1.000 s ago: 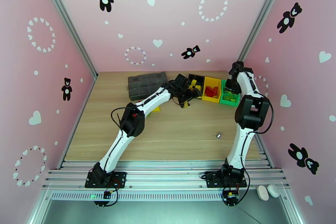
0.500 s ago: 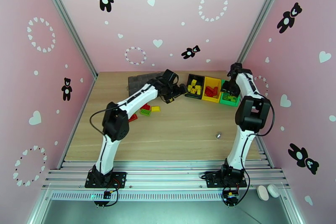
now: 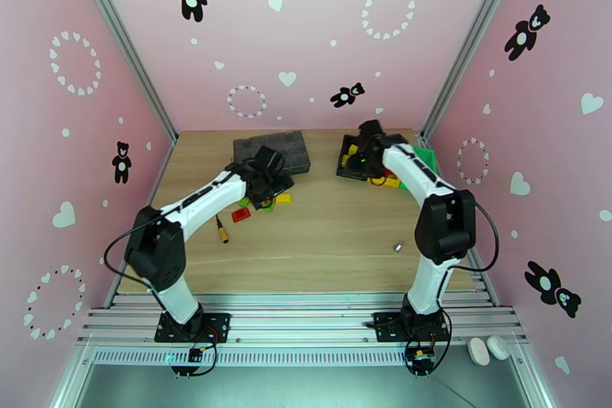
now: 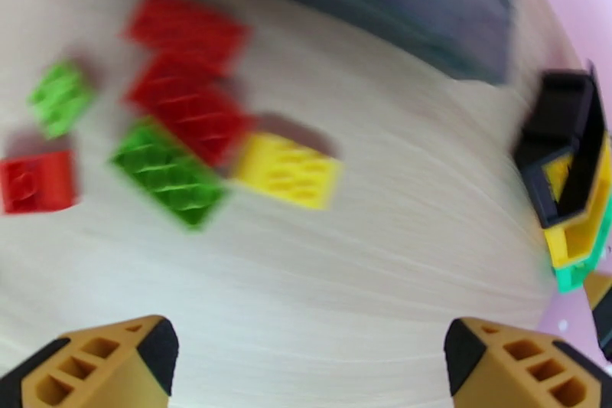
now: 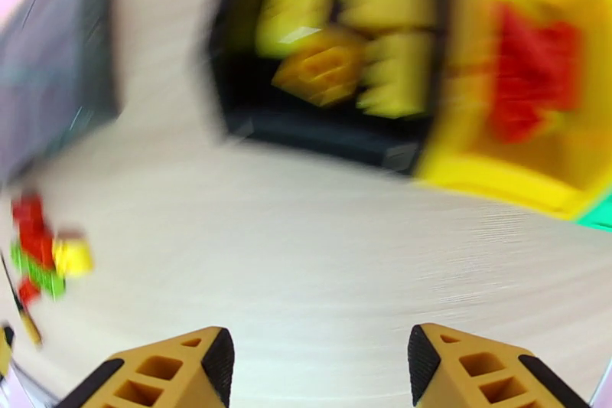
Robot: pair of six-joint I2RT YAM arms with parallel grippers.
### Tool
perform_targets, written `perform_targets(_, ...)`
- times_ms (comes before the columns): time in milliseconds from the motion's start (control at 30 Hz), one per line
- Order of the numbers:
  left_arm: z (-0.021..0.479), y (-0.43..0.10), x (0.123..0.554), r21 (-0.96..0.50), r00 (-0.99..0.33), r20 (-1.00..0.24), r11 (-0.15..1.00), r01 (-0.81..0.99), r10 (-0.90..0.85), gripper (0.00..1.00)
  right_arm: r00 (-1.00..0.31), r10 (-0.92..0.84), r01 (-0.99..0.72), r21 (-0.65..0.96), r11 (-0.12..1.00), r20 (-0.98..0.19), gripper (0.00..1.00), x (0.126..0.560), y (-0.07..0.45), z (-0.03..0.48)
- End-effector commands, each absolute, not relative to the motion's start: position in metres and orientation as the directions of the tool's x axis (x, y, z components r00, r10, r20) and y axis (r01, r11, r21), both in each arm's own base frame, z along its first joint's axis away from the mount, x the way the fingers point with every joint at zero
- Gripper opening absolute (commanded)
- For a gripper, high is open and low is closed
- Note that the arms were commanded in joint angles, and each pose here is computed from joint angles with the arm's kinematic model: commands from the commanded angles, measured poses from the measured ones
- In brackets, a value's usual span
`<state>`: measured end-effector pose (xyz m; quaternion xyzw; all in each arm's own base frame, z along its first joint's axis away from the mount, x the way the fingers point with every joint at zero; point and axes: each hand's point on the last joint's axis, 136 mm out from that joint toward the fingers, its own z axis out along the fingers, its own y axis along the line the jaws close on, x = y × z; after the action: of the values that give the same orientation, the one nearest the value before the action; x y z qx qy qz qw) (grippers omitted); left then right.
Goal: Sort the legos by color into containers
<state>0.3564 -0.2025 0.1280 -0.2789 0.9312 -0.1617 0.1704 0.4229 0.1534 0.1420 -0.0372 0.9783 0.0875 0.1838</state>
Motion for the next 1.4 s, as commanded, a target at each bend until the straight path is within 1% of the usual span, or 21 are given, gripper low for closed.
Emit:
perform_targets(0,0.134,-0.172,0.348,-0.421,-0.711,-0.242,0.731,-0.537,-0.661,0.99,-0.91,-0.195,-0.292,0.229,0.929,-0.366,0.64,0.404,0.219,0.138)
perform_targets(133,0.129,-0.137,0.331,-0.429,-0.652,-0.22,0.673,-0.603,-0.725,0.98,-0.867,-0.385,-0.47,0.261,0.843,-0.316,0.65,0.369,0.289,0.116)
perform_targets(233,0.126,-0.114,0.318,-0.432,-0.614,-0.206,0.634,-0.641,-0.762,0.98,-0.822,-0.498,-0.563,0.261,0.784,-0.276,0.66,0.345,0.326,0.099)
perform_targets(333,0.123,-0.094,0.306,-0.436,-0.574,-0.192,0.593,-0.677,-0.796,0.98,-0.777,-0.582,-0.628,0.236,0.741,-0.239,0.67,0.329,0.351,0.082)
perform_targets(467,0.123,-0.078,0.293,-0.441,-0.541,-0.183,0.561,-0.701,-0.821,0.98,-0.741,-0.641,-0.671,0.22,0.708,-0.2,0.67,0.316,0.373,0.059)
perform_targets(733,0.122,-0.069,0.277,-0.426,-0.533,-0.173,0.551,-0.718,-0.828,0.98,-0.716,-0.676,-0.698,0.17,0.695,-0.176,0.67,0.321,0.394,0.029)
perform_targets(967,0.118,-0.07,0.274,-0.411,-0.544,-0.157,0.556,-0.722,-0.824,0.99,-0.711,-0.681,-0.7,0.08,0.71,-0.176,0.68,0.347,0.404,0.011)
perform_targets(1167,0.118,-0.073,0.277,-0.399,-0.567,-0.15,0.574,-0.715,-0.81,0.98,-0.716,-0.675,-0.692,0.053,0.72,-0.177,0.68,0.361,0.412,-0.003)
perform_targets(1367,0.118,-0.076,0.281,-0.391,-0.591,-0.148,0.595,-0.702,-0.793,0.98,-0.727,-0.656,-0.68,0.088,0.728,-0.202,0.68,0.366,0.426,-0.007)
